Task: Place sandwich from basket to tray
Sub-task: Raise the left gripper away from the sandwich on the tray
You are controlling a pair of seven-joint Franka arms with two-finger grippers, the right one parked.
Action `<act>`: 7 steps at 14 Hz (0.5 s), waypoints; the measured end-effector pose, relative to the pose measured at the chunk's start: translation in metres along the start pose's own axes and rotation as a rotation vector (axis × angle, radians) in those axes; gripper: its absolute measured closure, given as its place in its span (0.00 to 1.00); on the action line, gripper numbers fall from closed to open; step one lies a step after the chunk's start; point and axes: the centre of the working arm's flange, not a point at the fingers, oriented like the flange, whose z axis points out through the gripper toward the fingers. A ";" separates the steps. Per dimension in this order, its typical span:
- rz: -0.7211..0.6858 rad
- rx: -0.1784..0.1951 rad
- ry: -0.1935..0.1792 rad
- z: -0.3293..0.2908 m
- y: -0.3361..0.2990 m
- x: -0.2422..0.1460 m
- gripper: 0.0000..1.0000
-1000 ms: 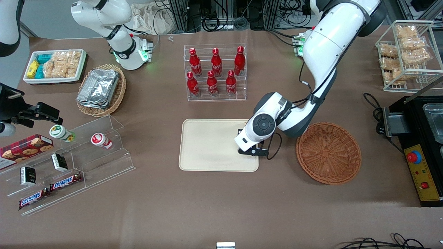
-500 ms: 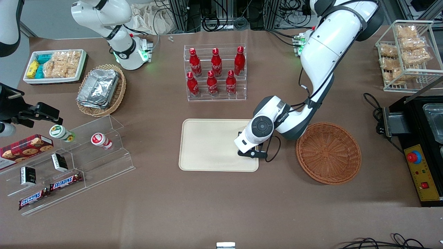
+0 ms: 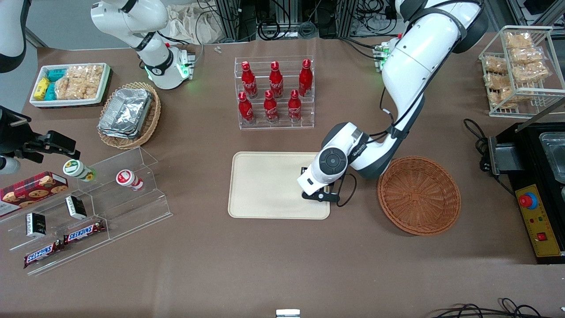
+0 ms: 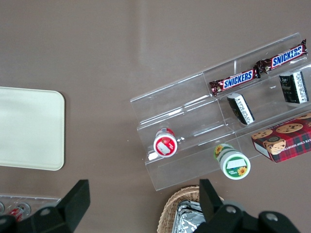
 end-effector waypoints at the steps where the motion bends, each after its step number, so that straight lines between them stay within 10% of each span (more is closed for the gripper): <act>1: -0.012 0.017 -0.005 -0.019 -0.006 0.003 0.00; 7: -0.070 0.099 0.038 -0.191 -0.091 -0.015 0.00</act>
